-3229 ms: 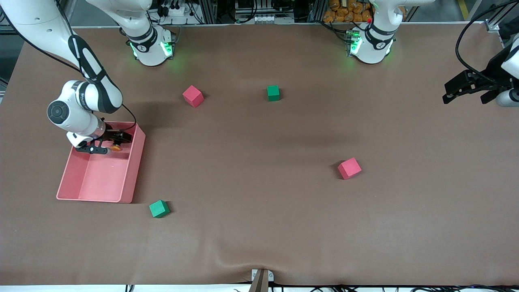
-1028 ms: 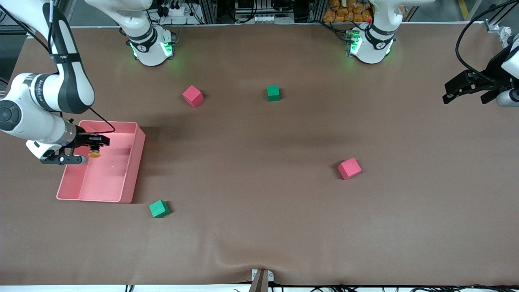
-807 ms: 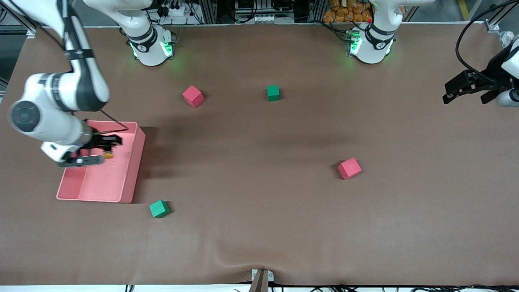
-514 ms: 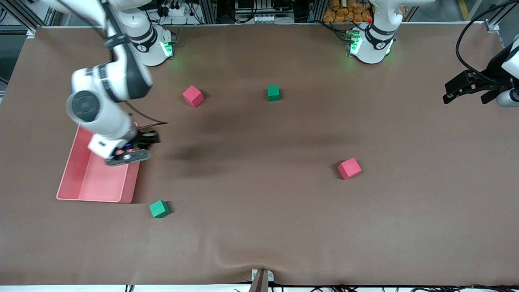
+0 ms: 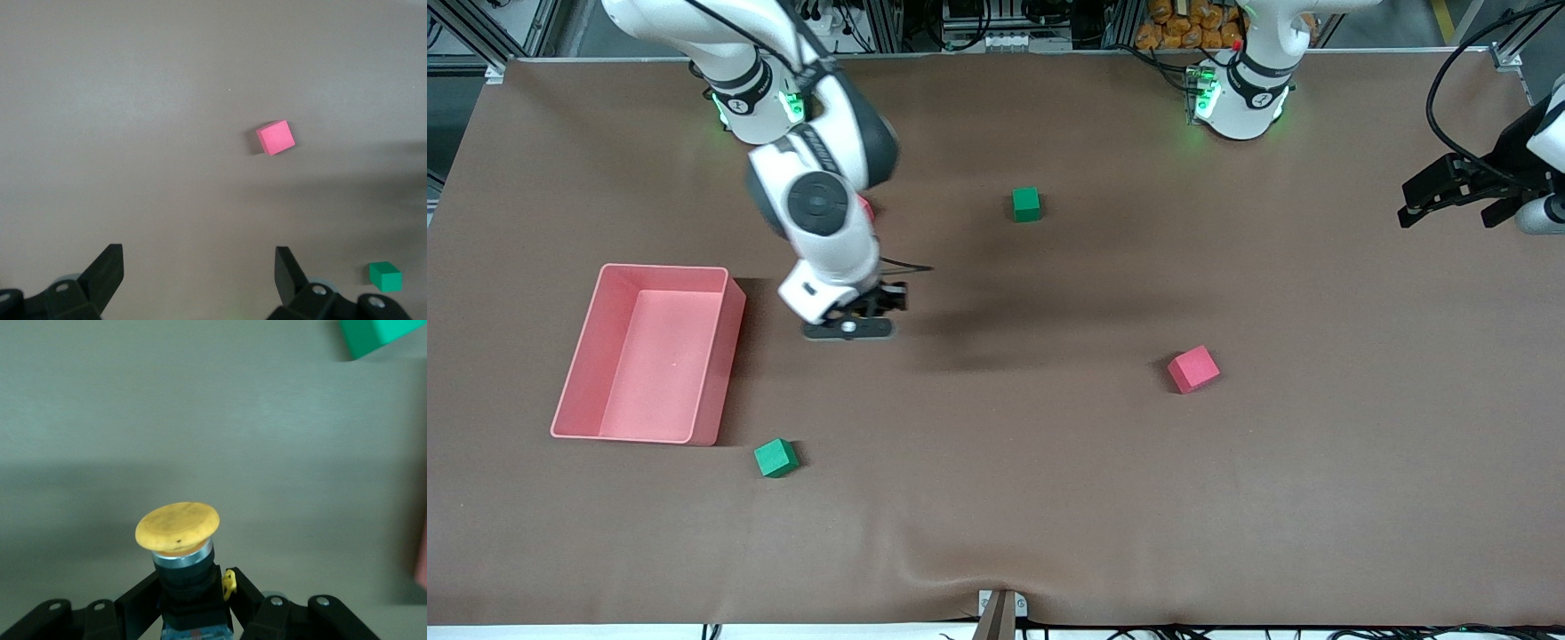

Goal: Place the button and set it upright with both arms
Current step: 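Carry the button with the right gripper to the table middle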

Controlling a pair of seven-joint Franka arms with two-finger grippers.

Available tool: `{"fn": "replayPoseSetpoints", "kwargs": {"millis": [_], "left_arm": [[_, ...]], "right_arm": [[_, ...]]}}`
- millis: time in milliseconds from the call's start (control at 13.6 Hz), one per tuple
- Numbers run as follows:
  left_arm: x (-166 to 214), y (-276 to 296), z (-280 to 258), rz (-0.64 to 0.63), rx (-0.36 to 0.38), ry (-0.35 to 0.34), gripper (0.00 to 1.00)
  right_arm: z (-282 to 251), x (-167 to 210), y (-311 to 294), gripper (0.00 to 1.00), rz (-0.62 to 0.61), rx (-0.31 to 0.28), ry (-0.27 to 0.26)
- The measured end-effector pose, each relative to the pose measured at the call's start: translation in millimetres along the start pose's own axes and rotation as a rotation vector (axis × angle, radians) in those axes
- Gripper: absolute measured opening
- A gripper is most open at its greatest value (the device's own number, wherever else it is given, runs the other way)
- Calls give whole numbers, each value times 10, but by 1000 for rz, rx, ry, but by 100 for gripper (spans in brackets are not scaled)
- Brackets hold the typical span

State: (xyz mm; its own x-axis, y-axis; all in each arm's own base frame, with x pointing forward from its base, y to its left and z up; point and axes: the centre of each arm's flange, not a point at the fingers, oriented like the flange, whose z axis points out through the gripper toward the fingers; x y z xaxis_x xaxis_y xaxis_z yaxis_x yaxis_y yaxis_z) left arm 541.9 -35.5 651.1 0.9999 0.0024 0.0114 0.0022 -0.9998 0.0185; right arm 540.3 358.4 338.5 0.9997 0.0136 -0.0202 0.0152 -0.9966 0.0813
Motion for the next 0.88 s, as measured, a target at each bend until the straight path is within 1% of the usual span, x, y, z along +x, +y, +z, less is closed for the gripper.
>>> {"fn": "replayPoseSetpoints", "kwargs": {"millis": [220,367,514,661,734,881], "left_arm": [[0,-1,0,0,0,0,100],[0,-1,0,0,0,0,100],[0,-1,0,0,0,0,100],[0,-2,0,0,0,0,100],[0,-1,0,0,0,0,100],[0,-1,-1,0,0,0,100]], "right_arm": [[300,-13,-735,44,32,1,13],[455,-34,-1183,44,52,23,42],[594,-41,-1463,44,45,72,91],[843,-93,-1662,44,61,115,125],[1000,-141,-1759,44,72,126,131],[1263,-226,-1926,44,79,126,126]]}}
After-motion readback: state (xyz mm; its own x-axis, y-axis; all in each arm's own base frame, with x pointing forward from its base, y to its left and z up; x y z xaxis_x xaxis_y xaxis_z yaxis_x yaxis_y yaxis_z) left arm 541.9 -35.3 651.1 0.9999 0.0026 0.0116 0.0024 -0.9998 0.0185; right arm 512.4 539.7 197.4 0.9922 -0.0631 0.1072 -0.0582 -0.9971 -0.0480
